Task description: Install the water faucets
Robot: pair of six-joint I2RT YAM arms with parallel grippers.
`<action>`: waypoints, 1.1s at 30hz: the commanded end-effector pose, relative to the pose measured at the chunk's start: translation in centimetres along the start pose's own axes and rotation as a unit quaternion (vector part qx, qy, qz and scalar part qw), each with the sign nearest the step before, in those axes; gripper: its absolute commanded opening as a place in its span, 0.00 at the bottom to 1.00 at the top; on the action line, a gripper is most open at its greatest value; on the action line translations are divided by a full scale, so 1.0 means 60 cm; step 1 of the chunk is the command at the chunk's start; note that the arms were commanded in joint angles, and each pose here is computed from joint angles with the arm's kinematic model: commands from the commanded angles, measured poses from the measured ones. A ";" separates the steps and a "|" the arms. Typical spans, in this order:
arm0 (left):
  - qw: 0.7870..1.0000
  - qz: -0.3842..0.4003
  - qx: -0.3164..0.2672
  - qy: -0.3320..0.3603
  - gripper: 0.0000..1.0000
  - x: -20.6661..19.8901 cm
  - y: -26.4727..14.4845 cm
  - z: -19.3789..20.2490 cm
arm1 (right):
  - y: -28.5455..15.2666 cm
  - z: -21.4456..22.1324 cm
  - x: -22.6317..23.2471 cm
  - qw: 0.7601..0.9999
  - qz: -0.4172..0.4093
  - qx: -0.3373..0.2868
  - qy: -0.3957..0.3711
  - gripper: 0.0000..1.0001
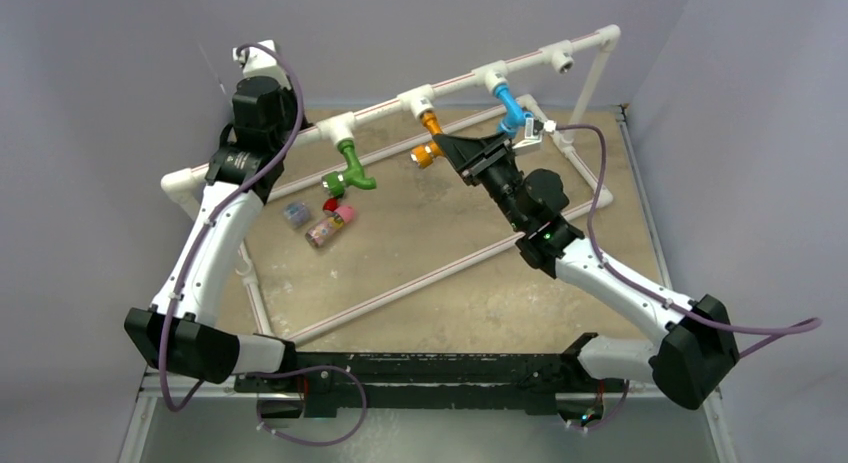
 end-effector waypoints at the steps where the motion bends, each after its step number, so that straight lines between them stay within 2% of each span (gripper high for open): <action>1: 0.998 0.058 0.030 -0.019 0.14 -0.038 -0.053 -0.006 | 0.012 -0.044 -0.014 0.993 -0.013 -0.047 0.104 0.00; 5: 0.996 0.073 -0.030 -0.040 0.16 -0.048 -0.077 -0.056 | 0.006 -0.038 -0.023 0.989 -0.025 -0.030 0.145 0.00; 10: 0.987 0.079 -0.124 -0.059 0.18 -0.048 -0.108 -0.116 | 0.005 -0.045 -0.013 0.989 -0.039 -0.028 0.143 0.00; 14: 0.974 0.065 -0.203 -0.074 0.21 -0.039 -0.120 -0.156 | 0.004 -0.055 -0.005 0.991 -0.039 -0.032 0.122 0.22; 17: 0.968 0.060 -0.232 -0.079 0.21 -0.038 -0.119 -0.173 | 0.004 -0.056 0.000 0.994 -0.040 -0.024 0.099 0.44; 20: 0.964 0.086 -0.235 -0.085 0.21 -0.049 -0.132 -0.182 | 0.006 -0.058 -0.001 0.999 -0.026 -0.010 0.036 0.66; 23: 0.962 0.136 -0.221 -0.086 0.21 -0.067 -0.153 -0.180 | -0.004 -0.063 -0.006 1.000 -0.021 0.001 -0.017 0.79; 28: 0.965 0.192 -0.156 -0.087 0.21 -0.082 -0.194 -0.156 | -0.031 -0.080 -0.006 0.993 -0.025 0.016 -0.118 0.87; 33: 0.956 0.267 -0.090 -0.076 0.21 -0.094 -0.250 -0.119 | -0.063 -0.101 0.007 0.964 -0.026 0.025 -0.264 0.87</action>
Point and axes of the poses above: each gripper's point midway between its finger pads, its own y axis out along the fingers, its own x axis along the line the jaws close on, z = x × y, the point moved 5 cm from there along -y, back along the fingers, and after that the axes turned 11 degrees about -y, right-handed, at the moved point
